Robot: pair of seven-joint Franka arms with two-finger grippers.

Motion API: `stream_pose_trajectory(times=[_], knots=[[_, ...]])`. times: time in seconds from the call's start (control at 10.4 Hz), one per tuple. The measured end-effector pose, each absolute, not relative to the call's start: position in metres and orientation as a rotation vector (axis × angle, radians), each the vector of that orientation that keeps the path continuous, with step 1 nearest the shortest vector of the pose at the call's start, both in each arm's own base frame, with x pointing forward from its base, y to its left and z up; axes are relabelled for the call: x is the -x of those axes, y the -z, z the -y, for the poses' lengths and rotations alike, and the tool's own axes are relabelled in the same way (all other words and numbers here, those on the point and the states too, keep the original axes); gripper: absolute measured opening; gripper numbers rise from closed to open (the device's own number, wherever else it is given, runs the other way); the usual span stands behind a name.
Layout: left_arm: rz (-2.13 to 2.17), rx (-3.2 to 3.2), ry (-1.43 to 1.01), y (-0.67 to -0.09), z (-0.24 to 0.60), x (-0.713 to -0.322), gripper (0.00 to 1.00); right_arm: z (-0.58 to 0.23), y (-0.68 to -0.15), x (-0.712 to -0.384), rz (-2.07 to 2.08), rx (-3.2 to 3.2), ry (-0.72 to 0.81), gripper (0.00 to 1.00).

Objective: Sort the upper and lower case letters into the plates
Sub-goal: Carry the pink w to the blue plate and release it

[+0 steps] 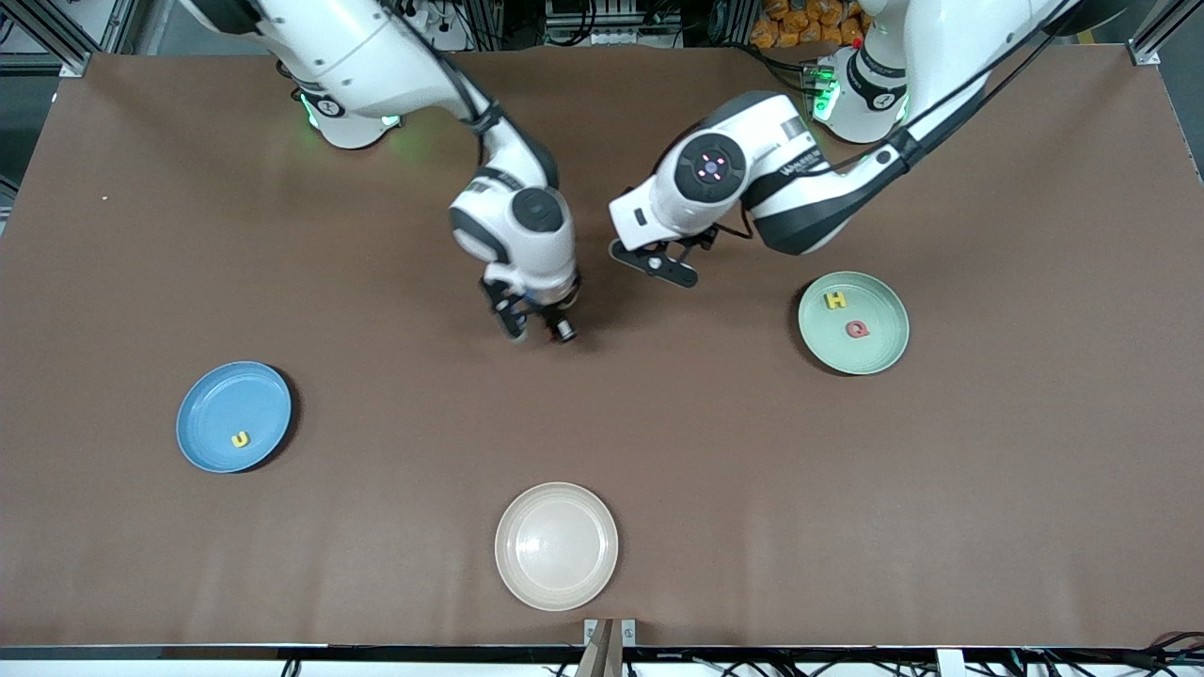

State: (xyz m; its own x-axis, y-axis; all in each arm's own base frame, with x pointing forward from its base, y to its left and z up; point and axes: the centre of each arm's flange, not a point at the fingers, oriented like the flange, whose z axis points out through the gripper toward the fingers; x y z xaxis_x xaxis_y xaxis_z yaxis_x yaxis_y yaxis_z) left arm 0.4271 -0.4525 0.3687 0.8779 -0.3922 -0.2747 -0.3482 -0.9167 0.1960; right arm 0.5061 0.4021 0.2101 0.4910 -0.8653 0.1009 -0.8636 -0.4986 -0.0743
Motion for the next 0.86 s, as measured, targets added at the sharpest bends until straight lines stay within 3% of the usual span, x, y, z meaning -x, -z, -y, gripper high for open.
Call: stream_pose_trajectory(times=[0.38,0.86], knots=[[0.621,-2.862,0.257,-0.358,0.534,-0.41,1.0,-0.312,-0.24,-0.566,-1.425,2.842,0.227,0.27],[0.667,-2.799,-0.007,-0.32,0.601,-0.386,1.0,-0.083,-0.239,-0.64,-0.996,3.107,0.15,0.27]])
